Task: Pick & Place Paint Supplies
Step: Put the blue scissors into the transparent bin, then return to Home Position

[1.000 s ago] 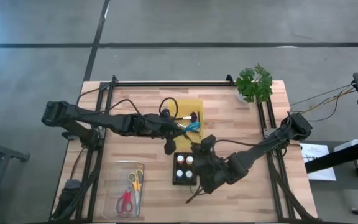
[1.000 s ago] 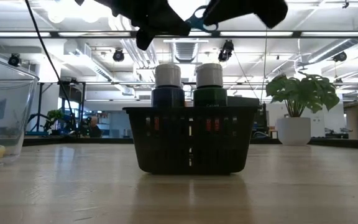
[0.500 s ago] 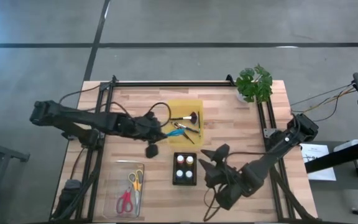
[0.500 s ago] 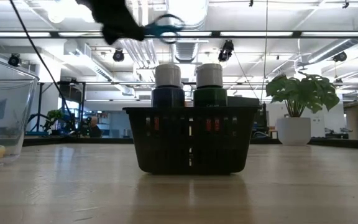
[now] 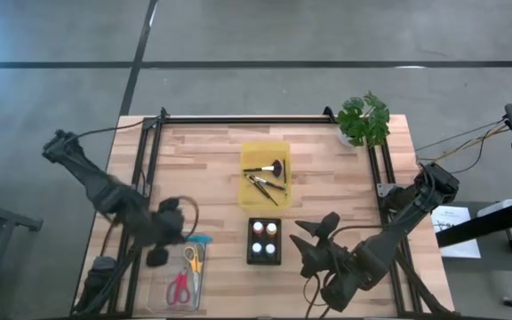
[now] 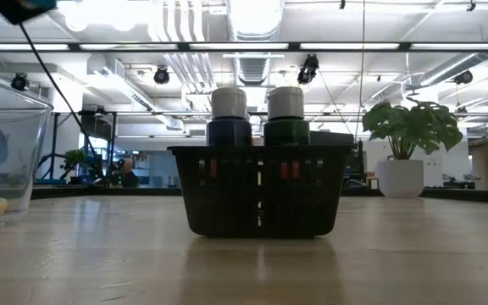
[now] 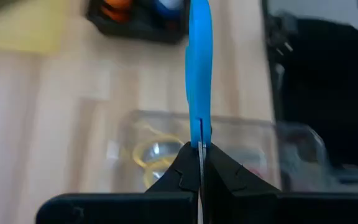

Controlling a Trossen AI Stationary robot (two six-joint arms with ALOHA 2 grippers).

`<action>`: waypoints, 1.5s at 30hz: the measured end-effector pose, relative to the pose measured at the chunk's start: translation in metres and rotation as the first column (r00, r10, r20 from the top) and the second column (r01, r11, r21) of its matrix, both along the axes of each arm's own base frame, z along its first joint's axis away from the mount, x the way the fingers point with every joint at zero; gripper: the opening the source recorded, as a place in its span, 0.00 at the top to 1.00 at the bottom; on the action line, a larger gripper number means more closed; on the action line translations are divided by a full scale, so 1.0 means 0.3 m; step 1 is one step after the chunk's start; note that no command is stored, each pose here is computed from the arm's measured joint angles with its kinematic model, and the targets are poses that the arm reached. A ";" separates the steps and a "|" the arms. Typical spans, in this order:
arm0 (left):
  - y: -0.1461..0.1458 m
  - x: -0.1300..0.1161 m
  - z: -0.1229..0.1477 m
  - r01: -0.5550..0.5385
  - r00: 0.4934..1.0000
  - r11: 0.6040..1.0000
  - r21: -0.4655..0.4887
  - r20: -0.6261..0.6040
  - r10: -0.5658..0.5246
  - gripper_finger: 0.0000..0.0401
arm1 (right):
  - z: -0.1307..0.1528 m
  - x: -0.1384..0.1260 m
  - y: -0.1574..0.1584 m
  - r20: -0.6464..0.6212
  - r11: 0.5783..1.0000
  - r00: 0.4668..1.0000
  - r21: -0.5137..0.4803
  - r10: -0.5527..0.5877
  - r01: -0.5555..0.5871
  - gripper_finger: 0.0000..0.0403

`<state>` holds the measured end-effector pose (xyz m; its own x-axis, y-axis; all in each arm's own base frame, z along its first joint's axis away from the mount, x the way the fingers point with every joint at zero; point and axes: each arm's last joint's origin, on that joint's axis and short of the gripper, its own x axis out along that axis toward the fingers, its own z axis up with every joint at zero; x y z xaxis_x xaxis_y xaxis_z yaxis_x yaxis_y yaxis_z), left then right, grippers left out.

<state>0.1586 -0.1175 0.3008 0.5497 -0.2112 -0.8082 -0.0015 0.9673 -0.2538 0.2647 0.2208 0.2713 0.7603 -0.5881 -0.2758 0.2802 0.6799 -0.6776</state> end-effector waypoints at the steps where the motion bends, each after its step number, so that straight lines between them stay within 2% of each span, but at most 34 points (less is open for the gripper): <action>1: -0.028 -0.016 -0.005 0.021 1.000 1.000 -0.007 -0.011 -0.021 0.98 | 0.000 -0.001 -0.001 0.003 1.000 1.000 0.005 -0.003 0.003 0.44; 6: -0.135 -0.071 -0.044 0.032 0.997 0.999 -0.025 -0.075 -0.034 0.98 | -0.003 -0.003 -0.004 0.002 1.000 1.000 0.007 -0.008 0.008 0.44; 9: -0.176 -0.090 -0.100 0.014 0.990 1.000 -0.009 -0.137 -0.015 0.98 | -0.004 -0.003 -0.004 0.003 1.000 1.000 0.009 -0.008 0.008 0.44; 11: -0.188 -0.099 -0.147 0.001 0.987 1.000 -0.003 -0.161 -0.002 0.98 | -0.004 -0.004 -0.003 0.003 1.000 1.000 0.009 -0.008 0.008 0.44; 16: -0.198 -0.094 -0.246 -0.004 0.989 0.997 -0.071 -0.148 -0.007 0.98 | -0.007 -0.004 -0.004 0.003 1.000 1.000 0.010 -0.010 0.010 0.44; 21: -0.192 -0.102 -0.297 -0.010 0.986 0.996 -0.087 -0.165 -0.005 0.98 | -0.007 -0.006 -0.003 0.005 1.000 1.000 0.015 -0.010 0.010 0.44; 23: -0.191 -0.104 -0.304 -0.004 0.985 0.996 -0.093 -0.174 -0.012 0.94 | -0.007 -0.008 -0.001 0.005 1.000 1.000 0.016 -0.007 0.007 0.44; 30: -0.186 -0.109 -0.312 0.017 0.983 0.998 -0.067 -0.179 -0.029 0.67 | -0.007 -0.009 0.001 0.005 1.000 1.000 0.017 -0.005 0.005 0.44; 34: -0.187 -0.109 -0.301 0.066 0.984 0.995 -0.073 -0.159 -0.077 0.57 | -0.007 -0.009 0.001 0.008 1.000 1.000 0.021 -0.007 0.007 0.44; 39: -0.191 -0.112 -0.256 0.134 0.984 0.987 -0.094 -0.108 -0.143 0.53 | -0.007 -0.011 0.002 0.007 1.000 1.000 0.020 -0.005 0.005 0.44; 43: -0.177 -0.130 -0.236 0.143 0.985 0.984 -0.109 -0.084 -0.152 0.52 | -0.009 -0.016 0.001 0.006 1.000 1.000 0.023 -0.008 0.008 0.44; 45: -0.167 -0.140 -0.233 0.153 0.987 0.984 -0.087 -0.029 -0.156 0.52 | -0.011 -0.020 0.002 0.005 1.000 1.000 0.025 -0.009 0.009 0.44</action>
